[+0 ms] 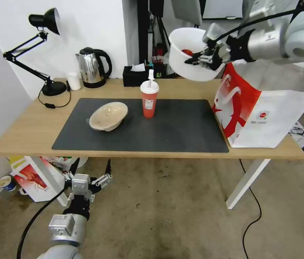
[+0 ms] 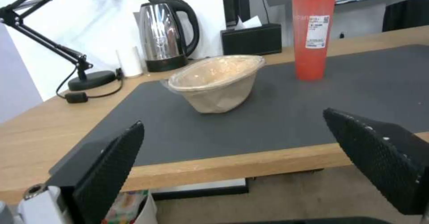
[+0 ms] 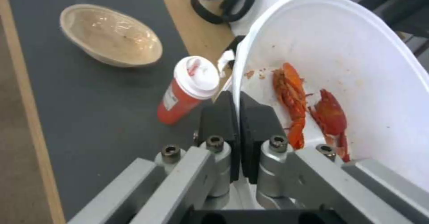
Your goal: Pick up the trash from the table and place it into the takeout bag.
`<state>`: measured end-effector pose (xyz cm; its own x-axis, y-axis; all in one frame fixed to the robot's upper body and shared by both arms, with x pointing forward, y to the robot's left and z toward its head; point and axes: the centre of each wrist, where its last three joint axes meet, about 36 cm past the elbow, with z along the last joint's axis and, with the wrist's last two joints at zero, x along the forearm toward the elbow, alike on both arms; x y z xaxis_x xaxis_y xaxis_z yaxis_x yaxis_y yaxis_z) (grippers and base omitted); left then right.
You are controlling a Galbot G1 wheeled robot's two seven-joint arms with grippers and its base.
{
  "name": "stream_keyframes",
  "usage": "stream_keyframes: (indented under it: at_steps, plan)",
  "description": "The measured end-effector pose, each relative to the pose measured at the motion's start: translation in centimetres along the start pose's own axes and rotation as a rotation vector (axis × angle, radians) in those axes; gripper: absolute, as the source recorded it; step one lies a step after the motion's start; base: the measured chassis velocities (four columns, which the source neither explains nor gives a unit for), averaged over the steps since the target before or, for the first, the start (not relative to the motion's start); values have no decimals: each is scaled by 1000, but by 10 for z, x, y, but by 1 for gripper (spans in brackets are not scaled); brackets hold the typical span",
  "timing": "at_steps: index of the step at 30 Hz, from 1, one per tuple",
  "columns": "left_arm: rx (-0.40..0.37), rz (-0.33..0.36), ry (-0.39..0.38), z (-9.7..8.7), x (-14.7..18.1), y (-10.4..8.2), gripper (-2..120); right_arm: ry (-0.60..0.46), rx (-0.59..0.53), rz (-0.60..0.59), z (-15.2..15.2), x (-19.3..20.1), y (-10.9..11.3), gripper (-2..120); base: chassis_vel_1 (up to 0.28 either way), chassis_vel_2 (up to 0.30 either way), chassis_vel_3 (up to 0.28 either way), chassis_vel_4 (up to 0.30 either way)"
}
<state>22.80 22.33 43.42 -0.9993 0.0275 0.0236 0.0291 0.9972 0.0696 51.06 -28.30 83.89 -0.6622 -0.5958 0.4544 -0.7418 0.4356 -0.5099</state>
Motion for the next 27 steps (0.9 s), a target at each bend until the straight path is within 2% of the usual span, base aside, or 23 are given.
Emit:
stream_keyframes:
  at_steps: [13, 27]
  plan:
    - [0, 0, 0, 0, 0, 0, 100, 4, -27, 54, 12, 30, -17, 0, 0, 0, 0, 0]
    - [0, 0, 0, 0, 0, 0, 100, 25, -102, 116, 57, 57, -28, 0, 0, 0, 0, 0]
